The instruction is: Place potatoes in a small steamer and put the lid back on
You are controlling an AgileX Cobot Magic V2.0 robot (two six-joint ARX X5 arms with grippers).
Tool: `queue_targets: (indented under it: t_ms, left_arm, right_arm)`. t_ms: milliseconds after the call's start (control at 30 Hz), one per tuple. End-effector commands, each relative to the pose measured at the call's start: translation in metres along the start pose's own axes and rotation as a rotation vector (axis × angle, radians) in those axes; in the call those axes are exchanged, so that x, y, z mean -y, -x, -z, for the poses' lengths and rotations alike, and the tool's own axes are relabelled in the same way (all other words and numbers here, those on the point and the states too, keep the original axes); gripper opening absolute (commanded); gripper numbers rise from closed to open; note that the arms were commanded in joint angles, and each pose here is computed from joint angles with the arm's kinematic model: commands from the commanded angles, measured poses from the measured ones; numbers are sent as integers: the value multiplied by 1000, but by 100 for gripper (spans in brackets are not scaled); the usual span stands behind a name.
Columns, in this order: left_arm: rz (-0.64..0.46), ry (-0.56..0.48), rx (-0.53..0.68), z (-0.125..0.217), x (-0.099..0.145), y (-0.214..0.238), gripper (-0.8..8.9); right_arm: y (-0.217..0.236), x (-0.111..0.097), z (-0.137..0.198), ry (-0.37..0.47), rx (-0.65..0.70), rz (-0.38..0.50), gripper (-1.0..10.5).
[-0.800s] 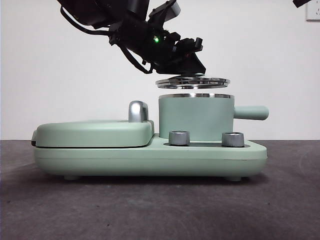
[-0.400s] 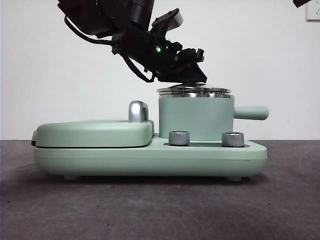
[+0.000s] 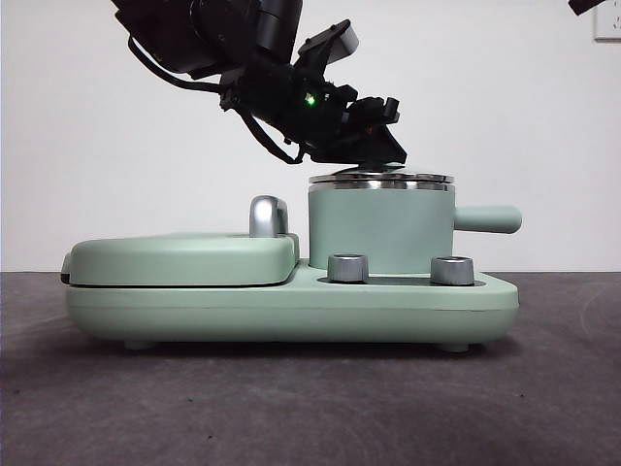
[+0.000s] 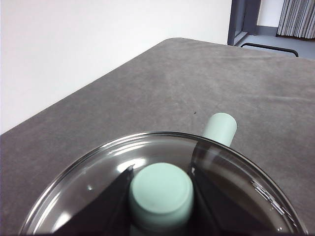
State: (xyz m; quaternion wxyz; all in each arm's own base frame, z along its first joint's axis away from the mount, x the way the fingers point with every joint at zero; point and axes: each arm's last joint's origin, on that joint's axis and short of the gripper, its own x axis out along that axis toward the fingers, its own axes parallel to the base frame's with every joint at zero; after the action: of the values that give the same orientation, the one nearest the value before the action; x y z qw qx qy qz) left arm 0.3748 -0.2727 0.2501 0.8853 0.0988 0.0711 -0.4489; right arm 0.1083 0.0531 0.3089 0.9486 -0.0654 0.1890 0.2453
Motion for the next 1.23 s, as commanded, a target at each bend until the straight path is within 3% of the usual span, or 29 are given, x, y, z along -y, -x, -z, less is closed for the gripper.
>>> queue_targets:
  t_ms: [33, 800, 1100, 1233]
  left_arm:
    - [9, -20, 42, -7, 2, -6, 14]
    - [18, 19, -12, 1, 3, -8, 21]
    - [17, 18, -7, 0, 3, -8, 309]
    - [16, 34, -3, -1, 3, -7, 344]
  right_arm:
    - [0, -1, -2, 14, 7, -4, 351]
    - [0, -1, -2, 14, 7, -4, 351]
    - [0, -1, -2, 14, 7, -4, 351]
    - [0, -1, -2, 14, 7, -4, 351]
